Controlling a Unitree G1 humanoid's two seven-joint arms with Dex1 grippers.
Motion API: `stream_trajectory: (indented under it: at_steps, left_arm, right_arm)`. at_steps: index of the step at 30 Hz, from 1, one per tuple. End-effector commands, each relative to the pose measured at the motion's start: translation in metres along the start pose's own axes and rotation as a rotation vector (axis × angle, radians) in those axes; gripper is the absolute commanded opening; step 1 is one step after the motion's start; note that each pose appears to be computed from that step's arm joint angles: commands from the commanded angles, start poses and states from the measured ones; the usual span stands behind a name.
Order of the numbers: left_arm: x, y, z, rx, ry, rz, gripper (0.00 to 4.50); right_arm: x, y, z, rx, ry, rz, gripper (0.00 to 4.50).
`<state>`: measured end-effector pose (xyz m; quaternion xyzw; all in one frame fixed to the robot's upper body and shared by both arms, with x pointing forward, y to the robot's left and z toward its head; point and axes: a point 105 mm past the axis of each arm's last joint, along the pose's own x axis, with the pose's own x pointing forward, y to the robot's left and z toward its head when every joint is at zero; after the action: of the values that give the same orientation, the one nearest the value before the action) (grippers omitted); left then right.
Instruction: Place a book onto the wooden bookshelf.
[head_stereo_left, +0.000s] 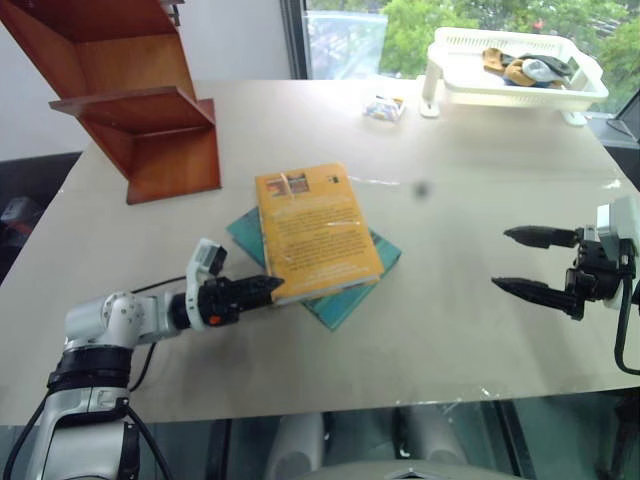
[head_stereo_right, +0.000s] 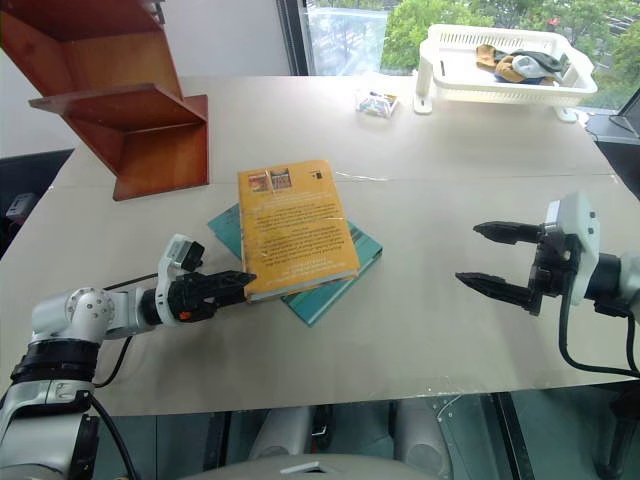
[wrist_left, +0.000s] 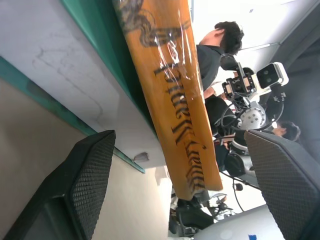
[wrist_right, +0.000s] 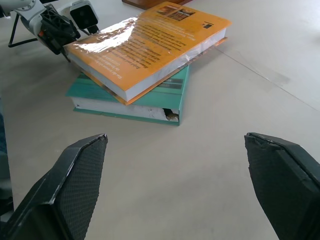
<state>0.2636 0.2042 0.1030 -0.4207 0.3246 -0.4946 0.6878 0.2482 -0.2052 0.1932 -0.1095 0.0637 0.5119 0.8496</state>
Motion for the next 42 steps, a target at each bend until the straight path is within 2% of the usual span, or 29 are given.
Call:
stream_trajectory:
  at_steps: [1, 4, 5, 7, 8, 15, 24, 34, 38, 42]
  left_arm:
    - [-0.005, -0.011, 0.000, 0.006, 0.009, -0.039, 2.71]
    - [-0.006, -0.014, 0.000, 0.003, 0.011, -0.044, 1.44]
    - [-0.006, -0.015, -0.002, -0.002, 0.014, -0.049, 0.78]
    - [-0.007, -0.016, -0.006, -0.011, 0.022, -0.052, 0.10]
    - [-0.007, -0.016, -0.008, -0.014, 0.025, -0.053, 0.04]
    - [-0.009, -0.028, -0.028, -0.057, 0.077, -0.091, 0.04]
    - [-0.020, -0.038, -0.059, -0.092, 0.070, -0.076, 0.04]
    - [-0.021, -0.040, -0.066, -0.090, 0.012, -0.074, 0.04]
    - [-0.023, -0.045, -0.065, -0.066, 0.000, -0.096, 0.04]
    - [-0.028, -0.048, -0.066, -0.060, 0.010, -0.094, 1.53]
  right_arm:
    - [-0.003, 0.000, 0.009, -0.045, -0.019, -0.014, 4.50]
    - [-0.003, -0.001, 0.009, -0.044, -0.020, -0.015, 4.50]
    - [-0.003, -0.001, 0.009, -0.044, -0.020, -0.015, 4.50]
    - [-0.003, -0.001, 0.008, -0.042, -0.020, -0.017, 4.50]
    - [-0.003, -0.001, 0.007, -0.042, -0.020, -0.017, 4.50]
    - [-0.005, 0.001, 0.008, -0.038, -0.025, -0.017, 4.50]
    - [-0.016, 0.020, 0.015, -0.004, -0.054, 0.070, 4.50]
    - [-0.027, 0.033, 0.035, 0.012, -0.152, 0.216, 4.50]
    - [-0.034, 0.037, 0.037, 0.022, -0.151, 0.261, 4.50]
    - [-0.038, 0.036, 0.039, 0.022, -0.155, 0.272, 4.50]
